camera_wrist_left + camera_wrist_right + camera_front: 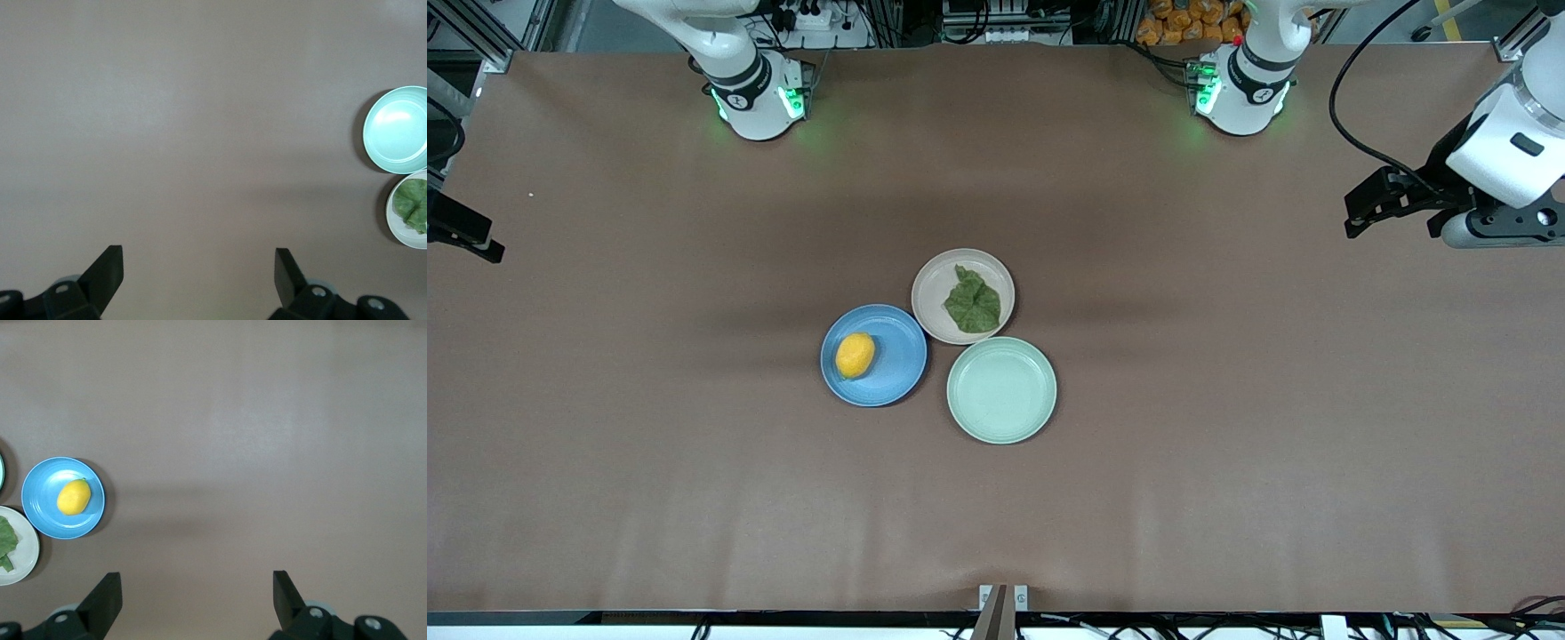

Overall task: Pick lemon and lettuce from blue and beige plates
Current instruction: 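Reach the right gripper to the lemon while the left gripper reaches the lettuce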

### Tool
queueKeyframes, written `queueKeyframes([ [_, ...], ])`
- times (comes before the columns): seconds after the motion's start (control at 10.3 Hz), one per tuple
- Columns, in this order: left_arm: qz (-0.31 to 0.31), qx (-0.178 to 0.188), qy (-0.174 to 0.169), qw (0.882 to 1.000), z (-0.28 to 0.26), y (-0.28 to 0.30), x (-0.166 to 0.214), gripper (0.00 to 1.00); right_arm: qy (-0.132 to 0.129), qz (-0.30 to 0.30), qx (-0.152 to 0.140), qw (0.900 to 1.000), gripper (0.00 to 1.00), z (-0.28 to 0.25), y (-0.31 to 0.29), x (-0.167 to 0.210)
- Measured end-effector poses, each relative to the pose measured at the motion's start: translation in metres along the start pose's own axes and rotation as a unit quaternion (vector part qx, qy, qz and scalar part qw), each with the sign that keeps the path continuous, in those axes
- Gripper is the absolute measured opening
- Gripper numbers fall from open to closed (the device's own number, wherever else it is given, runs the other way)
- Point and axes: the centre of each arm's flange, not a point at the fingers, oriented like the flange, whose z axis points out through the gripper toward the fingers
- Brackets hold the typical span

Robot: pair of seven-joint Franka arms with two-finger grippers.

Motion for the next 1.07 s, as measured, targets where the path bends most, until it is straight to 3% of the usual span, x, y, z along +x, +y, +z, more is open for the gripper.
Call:
queueKeyframes([
  [0.39, 0.001, 0.002, -0.010, 1.000, 0.003, 0.000, -0.002, 1.00, 0.000, 0.000, 0.000, 1.000, 1.00, 0.000, 0.000, 0.000],
  [0.58, 0.008, 0.004, -0.032, 0.999, 0.022, 0.007, -0.004, 1.00, -0.004, 0.000, 0.001, 1.000, 1.00, 0.005, 0.000, 0.003],
  [0.87, 0.047, -0.004, -0.059, 0.997, 0.066, 0.053, -0.003, 1.00, -0.018, -0.003, 0.004, 1.000, 1.00, 0.022, -0.002, 0.010],
  [1.07, 0.060, -0.031, -0.066, 0.995, 0.102, 0.096, -0.004, 1.00, -0.035, -0.008, 0.008, 0.999, 1.00, 0.043, -0.009, 0.020],
])
